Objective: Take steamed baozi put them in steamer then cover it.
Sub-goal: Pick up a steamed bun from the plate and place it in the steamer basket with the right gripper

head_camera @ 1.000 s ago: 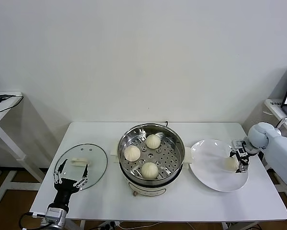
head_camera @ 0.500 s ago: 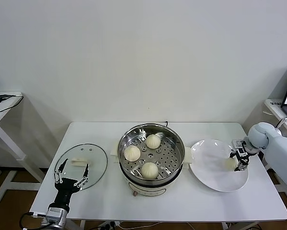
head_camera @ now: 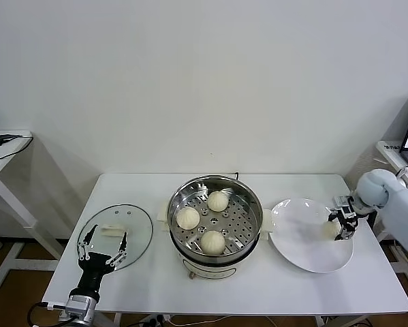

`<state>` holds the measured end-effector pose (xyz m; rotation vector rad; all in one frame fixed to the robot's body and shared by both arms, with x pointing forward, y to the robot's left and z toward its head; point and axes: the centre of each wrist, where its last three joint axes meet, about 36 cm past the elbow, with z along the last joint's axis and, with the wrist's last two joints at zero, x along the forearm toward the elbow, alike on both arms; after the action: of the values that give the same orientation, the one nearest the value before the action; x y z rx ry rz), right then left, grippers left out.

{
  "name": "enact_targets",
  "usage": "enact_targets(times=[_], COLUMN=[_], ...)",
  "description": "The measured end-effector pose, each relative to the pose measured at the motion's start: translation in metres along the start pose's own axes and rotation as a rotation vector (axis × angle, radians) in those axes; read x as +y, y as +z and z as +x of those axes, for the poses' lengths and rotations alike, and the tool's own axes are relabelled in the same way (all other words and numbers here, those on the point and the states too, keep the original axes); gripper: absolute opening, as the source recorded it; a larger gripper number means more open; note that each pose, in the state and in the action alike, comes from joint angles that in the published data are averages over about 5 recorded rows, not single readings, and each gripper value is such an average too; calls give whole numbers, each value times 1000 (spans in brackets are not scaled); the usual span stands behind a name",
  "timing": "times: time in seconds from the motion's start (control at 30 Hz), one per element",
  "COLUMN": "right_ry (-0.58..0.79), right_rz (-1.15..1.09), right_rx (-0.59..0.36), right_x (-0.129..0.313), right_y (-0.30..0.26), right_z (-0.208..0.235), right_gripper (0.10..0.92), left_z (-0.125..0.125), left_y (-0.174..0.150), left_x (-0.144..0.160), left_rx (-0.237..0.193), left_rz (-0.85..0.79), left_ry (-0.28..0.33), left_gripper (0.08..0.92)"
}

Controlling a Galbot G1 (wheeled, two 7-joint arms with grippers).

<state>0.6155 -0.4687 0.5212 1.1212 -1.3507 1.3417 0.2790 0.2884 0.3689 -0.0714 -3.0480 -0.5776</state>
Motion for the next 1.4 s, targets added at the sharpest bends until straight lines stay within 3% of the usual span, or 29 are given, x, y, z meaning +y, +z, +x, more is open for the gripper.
enact_targets(times=[0.27,0.77,1.07,1.4], right_ry=[64,38,-27,-89], right_rz=[11,131,198,236], right_rx=[-86,-236,-214,-161], right_x=[-12,8,16,4], right_y=[-35,-178,-248,-293], right_z=[84,203,216,178], right_gripper=[687,684,687,695], left_z=[0,-4,-5,-7], left_y=[-4,-11,-12,-9], left_x=[0,5,8,10], left_rx=[-12,-43,-51,-48], left_rz=[-2,0,4,5], left_ry=[4,9,3,-6], left_gripper=[823,823,823,823])
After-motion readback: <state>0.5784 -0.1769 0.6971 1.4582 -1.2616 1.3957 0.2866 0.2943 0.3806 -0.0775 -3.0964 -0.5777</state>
